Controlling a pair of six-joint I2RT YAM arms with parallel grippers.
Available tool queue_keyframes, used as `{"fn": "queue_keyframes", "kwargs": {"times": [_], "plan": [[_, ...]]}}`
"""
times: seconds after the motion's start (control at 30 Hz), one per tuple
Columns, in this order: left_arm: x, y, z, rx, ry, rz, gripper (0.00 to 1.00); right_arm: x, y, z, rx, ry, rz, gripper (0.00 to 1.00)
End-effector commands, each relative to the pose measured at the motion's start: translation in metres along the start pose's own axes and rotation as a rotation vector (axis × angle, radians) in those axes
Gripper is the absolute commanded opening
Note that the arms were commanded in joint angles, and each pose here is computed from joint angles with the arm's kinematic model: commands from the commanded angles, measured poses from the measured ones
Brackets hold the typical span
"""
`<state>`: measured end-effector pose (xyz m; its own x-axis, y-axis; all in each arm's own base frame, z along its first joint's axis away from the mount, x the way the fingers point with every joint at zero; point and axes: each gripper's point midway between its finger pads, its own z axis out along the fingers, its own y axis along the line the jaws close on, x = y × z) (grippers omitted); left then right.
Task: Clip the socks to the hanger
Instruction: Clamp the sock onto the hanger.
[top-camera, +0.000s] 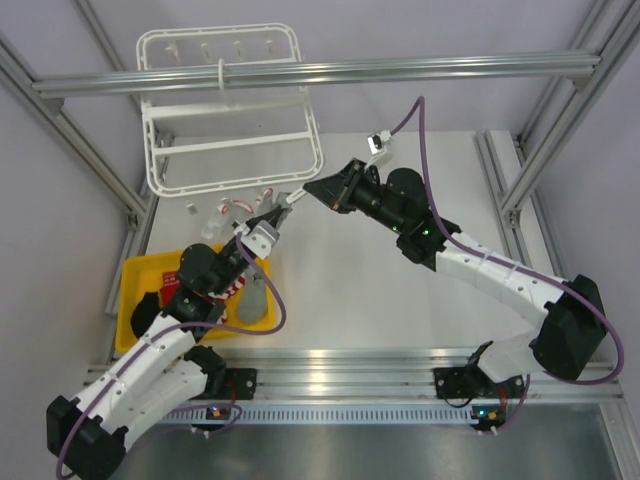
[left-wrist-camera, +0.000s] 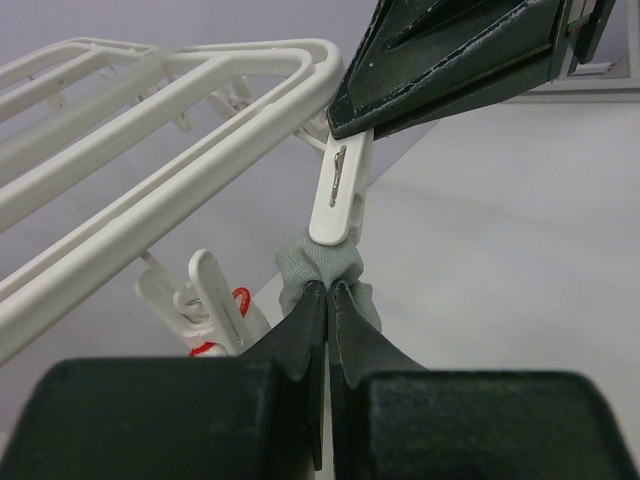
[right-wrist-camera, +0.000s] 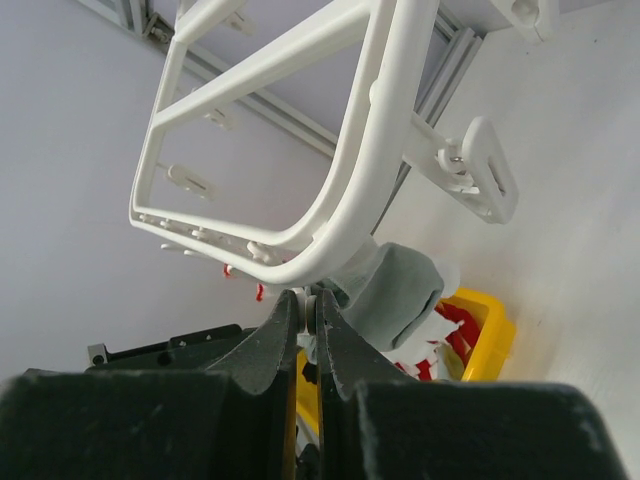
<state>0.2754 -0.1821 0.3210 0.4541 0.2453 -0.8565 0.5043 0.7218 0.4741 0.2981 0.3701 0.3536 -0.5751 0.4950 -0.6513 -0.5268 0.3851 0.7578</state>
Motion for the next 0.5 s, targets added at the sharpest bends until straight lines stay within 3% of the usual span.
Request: {"fn": "queue_keyframes", "kwargs": {"times": [0.0,0.47], "plan": [[-0.034,0.008,0.003,-0.002,-0.099,0.001,0.0,-0.019,0.013,-0.002,-0.022,-0.043,-0.013,0.0],[-0.032,0.017,0.016,-0.037,-0.082,0.004,0.0,-0.012,0.027,-0.001,-0.078,-0.007,-0.006,0.0]]}}
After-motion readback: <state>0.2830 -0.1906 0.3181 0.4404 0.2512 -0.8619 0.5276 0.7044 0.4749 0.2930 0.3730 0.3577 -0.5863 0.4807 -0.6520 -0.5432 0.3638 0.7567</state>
